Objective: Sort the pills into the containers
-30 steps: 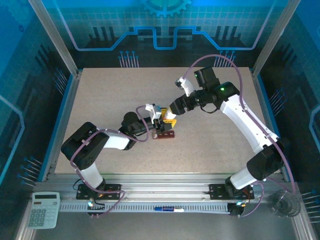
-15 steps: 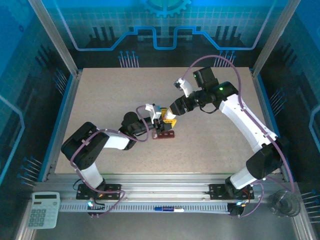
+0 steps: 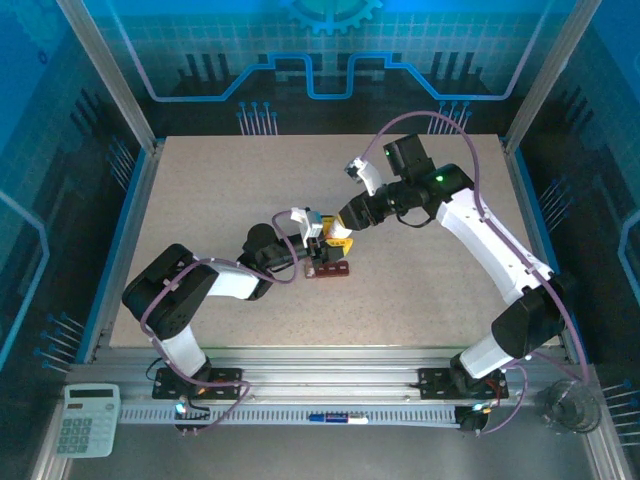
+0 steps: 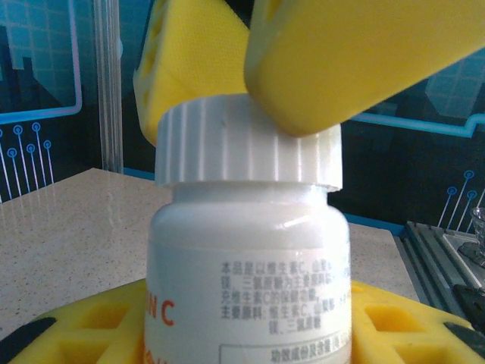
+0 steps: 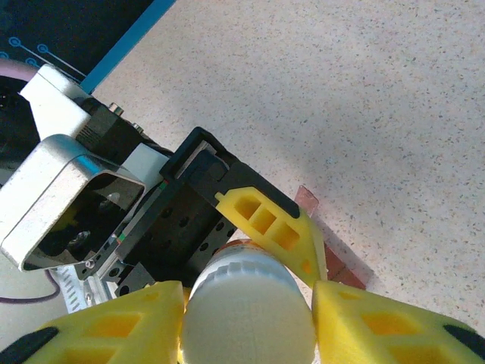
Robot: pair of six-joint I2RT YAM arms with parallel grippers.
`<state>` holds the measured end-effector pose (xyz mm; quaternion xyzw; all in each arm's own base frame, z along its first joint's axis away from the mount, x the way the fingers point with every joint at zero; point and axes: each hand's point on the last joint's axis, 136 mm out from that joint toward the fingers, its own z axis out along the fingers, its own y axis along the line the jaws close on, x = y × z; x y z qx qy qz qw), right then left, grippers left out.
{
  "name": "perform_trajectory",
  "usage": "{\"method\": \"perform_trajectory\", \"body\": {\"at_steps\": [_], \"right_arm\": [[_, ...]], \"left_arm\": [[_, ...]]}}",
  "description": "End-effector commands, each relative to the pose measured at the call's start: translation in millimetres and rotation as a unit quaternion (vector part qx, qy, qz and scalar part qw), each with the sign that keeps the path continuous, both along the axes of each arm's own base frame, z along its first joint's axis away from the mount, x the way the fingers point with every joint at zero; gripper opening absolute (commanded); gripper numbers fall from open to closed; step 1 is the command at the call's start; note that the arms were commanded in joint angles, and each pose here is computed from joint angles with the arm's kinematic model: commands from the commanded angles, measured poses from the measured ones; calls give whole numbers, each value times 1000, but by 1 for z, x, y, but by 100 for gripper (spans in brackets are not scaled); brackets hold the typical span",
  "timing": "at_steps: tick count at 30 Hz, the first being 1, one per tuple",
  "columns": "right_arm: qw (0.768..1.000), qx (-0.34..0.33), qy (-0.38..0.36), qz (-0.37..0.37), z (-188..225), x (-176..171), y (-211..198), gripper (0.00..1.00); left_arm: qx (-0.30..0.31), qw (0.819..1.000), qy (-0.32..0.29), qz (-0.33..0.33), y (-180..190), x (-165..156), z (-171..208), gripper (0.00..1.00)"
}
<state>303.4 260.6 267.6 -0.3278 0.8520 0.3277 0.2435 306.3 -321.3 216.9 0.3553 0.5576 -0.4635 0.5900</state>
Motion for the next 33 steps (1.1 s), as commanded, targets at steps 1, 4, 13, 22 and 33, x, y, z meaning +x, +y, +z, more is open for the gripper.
{"method": "perform_trajectory", "body": {"at_steps": [1,4,13,22,33], "right_arm": [[1000,-3,15,-7,-12,-1,1,46],[999,-3,25,-22,-16,-2,2,42],[980,-16,75,-185,-43,-4,-12,35],[962,19,89,-256,-54,-12,-11,38],[977,38,12,-209,22,14,-19,72]], "left_arm": [[-28,998,-47,-14,-1,-8,32,0],[-29,998,-47,-12,-1,-7,33,0],[-29,998,-48,-12,-1,-7,33,0],[-29,998,-49,-12,-1,-7,34,0],[-30,998,-51,-11,-1,-7,35,0]]}}
